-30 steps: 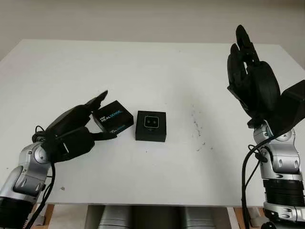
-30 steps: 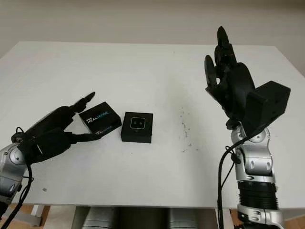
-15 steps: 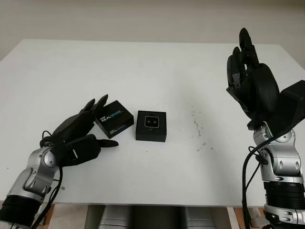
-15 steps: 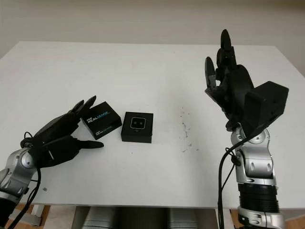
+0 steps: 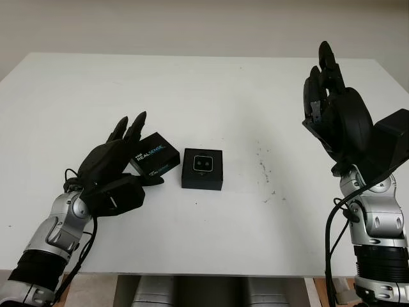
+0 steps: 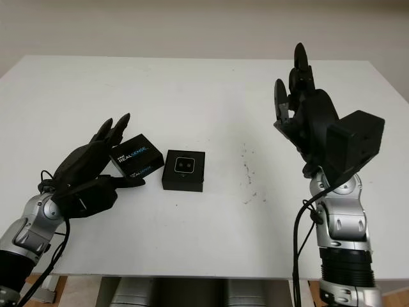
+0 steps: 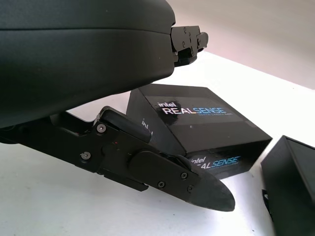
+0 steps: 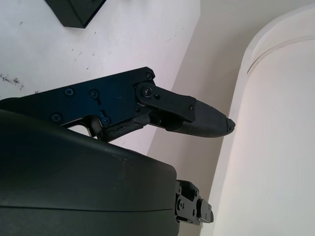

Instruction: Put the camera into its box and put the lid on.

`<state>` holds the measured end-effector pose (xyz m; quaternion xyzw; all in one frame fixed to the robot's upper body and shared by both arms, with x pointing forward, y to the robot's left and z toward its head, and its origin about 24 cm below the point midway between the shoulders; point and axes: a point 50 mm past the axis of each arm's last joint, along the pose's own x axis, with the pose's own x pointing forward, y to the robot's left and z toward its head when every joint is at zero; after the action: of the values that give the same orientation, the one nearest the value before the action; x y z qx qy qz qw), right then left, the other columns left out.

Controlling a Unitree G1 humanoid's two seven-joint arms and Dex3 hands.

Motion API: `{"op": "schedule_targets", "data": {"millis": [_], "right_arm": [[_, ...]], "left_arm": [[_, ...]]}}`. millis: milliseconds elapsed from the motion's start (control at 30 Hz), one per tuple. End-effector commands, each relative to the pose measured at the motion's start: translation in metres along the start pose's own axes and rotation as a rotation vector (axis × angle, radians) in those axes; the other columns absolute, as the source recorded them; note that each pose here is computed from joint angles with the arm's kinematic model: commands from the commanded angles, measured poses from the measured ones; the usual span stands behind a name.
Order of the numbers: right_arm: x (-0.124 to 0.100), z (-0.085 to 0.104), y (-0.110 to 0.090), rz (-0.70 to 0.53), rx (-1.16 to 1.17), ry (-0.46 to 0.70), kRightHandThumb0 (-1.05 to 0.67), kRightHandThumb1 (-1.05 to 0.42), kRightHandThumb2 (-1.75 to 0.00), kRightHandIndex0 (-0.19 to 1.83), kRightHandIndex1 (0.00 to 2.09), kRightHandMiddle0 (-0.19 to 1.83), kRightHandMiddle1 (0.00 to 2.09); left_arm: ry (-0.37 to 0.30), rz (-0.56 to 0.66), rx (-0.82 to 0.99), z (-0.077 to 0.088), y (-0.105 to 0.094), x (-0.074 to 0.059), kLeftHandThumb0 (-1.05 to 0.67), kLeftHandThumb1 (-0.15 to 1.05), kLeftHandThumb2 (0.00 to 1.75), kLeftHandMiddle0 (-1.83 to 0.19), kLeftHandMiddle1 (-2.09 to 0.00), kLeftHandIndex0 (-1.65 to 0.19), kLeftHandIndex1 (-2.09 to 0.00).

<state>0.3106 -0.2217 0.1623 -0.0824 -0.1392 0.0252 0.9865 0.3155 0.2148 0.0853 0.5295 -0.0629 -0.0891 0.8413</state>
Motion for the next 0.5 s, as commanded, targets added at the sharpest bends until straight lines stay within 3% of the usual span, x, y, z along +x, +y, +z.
{"op": "schedule_targets", "data": {"millis": [0, 267, 467], "right_arm": [[-0.0005, 0.0063, -0.0028, -0.005, -0.005, -0.022, -0.59, -1.05, -0.70, -0.19, 0.00, -0.19, 0.00], [-0.0022, 0.0098, -0.0035, -0.021, -0.022, -0.014, -0.58, -1.05, -0.70, -0.19, 0.00, -0.19, 0.00], [-0.0022, 0.0108, -0.0042, -0.010, -0.045, -0.014, -0.61, -1.05, -0.67, -0.19, 0.00, -0.19, 0.01]], "left_arm": [[-0.040, 0.023, -0.006, 0.0064, 0.0052, 0.0045, -0.76, 0.93, 0.05, 0.19, -0.01, 0.06, -0.09], [-0.060, -0.085, -0.106, 0.0067, 0.0072, 0.0027, -0.67, 0.86, 0.04, 0.10, -0.07, -0.09, -0.10], [-0.085, -0.056, -0.099, 0.0084, 0.0031, 0.0007, -0.45, 0.84, 0.05, -0.24, -0.12, -0.33, -0.12]]}}
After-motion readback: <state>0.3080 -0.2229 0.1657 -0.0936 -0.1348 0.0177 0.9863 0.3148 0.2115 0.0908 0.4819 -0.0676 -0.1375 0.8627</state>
